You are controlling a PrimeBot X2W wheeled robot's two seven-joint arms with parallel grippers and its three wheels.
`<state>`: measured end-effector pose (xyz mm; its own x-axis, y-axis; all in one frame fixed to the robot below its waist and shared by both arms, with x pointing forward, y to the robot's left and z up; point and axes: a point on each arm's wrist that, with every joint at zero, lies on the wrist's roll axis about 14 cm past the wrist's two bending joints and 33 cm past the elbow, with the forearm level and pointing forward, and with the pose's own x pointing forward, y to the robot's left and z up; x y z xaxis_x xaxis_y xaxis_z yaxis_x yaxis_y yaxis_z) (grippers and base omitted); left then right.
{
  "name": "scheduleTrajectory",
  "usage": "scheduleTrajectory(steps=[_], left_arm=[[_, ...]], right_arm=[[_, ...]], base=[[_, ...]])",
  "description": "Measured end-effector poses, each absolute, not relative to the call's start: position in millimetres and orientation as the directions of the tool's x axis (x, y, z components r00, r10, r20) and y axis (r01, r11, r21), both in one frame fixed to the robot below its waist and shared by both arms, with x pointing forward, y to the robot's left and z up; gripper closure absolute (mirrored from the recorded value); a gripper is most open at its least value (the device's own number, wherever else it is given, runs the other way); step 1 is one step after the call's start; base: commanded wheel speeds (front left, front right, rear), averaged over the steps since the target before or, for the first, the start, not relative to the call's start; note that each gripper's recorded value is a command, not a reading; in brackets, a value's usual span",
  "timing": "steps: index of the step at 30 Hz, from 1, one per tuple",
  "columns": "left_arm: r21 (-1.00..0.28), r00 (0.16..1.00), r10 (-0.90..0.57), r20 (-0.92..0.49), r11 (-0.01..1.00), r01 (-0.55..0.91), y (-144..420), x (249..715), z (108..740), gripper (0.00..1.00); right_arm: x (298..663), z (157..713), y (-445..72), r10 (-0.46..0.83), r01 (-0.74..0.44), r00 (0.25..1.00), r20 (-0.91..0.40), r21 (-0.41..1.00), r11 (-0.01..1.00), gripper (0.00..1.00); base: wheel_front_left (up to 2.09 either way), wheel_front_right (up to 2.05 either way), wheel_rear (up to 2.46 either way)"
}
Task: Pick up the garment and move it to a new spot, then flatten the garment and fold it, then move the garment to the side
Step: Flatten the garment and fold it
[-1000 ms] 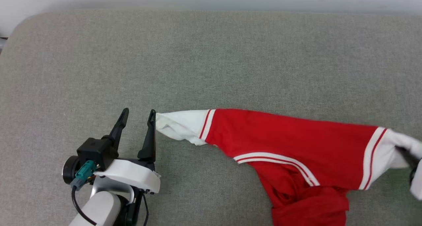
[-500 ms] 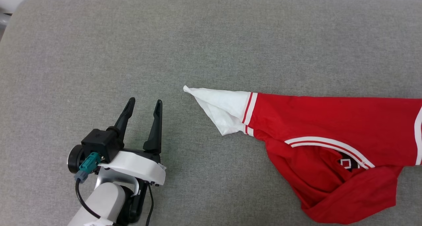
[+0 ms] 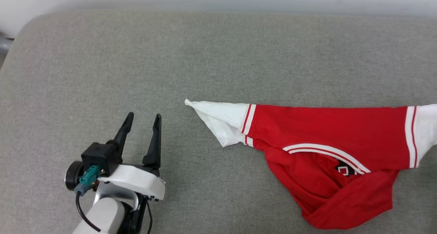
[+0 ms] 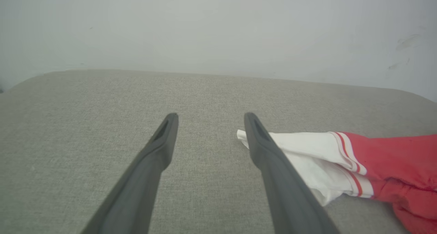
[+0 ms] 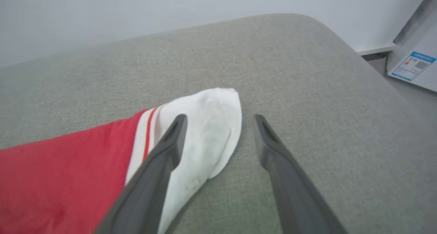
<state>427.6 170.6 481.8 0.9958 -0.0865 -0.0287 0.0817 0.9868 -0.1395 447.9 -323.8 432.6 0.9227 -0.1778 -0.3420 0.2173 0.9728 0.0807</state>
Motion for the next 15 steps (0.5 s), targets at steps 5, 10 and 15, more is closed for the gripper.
scheduleTrajectory(steps=[5, 10, 15], left_arm=[[-0.127, 0.996, -0.094, -0.01, 0.988, 0.092, 169, 420, 491, 0.0], [-0.125, 0.994, -0.107, 0.003, 0.986, 0.106, 166, 416, 500, 0.0], [-0.109, 0.99, -0.144, 0.0, 0.984, 0.143, 159, 419, 506, 0.0]], right_arm=[[432, 470, -319, -0.196, 0.204, 0.966, -0.167, 0.037, 0.978, 0.0], [414, 497, -294, -0.162, 0.164, 0.985, -0.058, 0.026, 0.986, 0.0], [397, 513, -269, -0.125, 0.125, 0.992, -0.003, 0.026, 0.992, 0.0]], base=[[0.0, 0.0, 0.0], [0.0, 0.0, 0.0], [0.0, 0.0, 0.0]])
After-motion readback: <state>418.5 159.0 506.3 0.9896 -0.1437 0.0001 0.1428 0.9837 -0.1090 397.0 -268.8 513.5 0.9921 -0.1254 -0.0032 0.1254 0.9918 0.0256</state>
